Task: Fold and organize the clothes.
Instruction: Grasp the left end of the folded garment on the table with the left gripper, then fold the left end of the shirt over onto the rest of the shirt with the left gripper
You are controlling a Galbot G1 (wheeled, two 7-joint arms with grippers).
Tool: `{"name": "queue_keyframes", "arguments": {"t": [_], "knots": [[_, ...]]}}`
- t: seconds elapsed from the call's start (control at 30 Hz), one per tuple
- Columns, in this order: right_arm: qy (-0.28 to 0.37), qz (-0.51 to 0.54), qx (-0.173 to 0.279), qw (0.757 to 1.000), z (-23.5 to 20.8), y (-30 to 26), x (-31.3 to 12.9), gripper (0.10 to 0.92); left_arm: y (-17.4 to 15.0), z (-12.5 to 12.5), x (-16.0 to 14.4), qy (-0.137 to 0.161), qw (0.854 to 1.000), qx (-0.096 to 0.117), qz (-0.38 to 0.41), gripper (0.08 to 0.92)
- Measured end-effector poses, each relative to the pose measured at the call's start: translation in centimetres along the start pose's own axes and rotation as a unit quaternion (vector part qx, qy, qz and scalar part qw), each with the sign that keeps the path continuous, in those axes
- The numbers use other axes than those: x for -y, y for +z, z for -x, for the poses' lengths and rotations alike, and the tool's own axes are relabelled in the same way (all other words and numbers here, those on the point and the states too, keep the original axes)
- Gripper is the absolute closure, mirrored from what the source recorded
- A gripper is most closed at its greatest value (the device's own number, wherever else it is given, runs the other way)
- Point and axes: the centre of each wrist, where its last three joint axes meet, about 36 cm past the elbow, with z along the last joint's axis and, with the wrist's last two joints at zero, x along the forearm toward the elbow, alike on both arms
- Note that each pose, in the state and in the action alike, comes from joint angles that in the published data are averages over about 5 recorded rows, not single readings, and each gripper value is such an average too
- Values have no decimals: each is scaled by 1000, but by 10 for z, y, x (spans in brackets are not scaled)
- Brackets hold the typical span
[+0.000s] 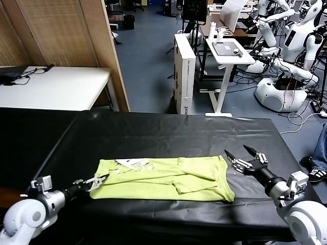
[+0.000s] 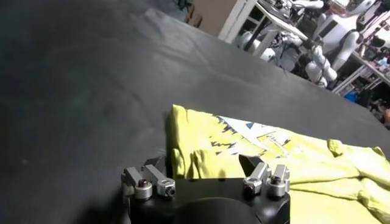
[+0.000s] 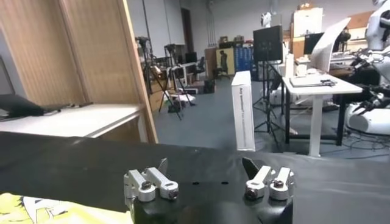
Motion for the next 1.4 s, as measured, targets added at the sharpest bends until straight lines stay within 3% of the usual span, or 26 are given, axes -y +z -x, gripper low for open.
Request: {"name": "queue_keyframes", "arguments": {"t": [0.2, 0.47, 0.57, 0.77, 1.2, 1.4], "knots": [[-1, -1, 2, 1000, -1, 1, -3, 115, 2, 4, -2, -3, 1000, 1, -7, 237], [0, -1, 7, 1000, -2, 3, -7, 115, 4, 8, -4, -17, 1000, -1, -11, 692], [2, 2, 7, 1000, -2, 5, -8, 115, 4, 6, -2, -16, 1000, -3, -9, 816], [22, 4, 18, 1000, 0, 8, -5, 115, -2, -5, 1, -32, 999, -1, 14, 815], [52, -8, 35, 998, 4, 20, -8, 115, -37, -51, -16, -99, 993, 7, 71, 816], [77, -8, 67, 995, 6, 29, -9, 115, -43, -56, 11, -85, 993, 31, 79, 816]]}}
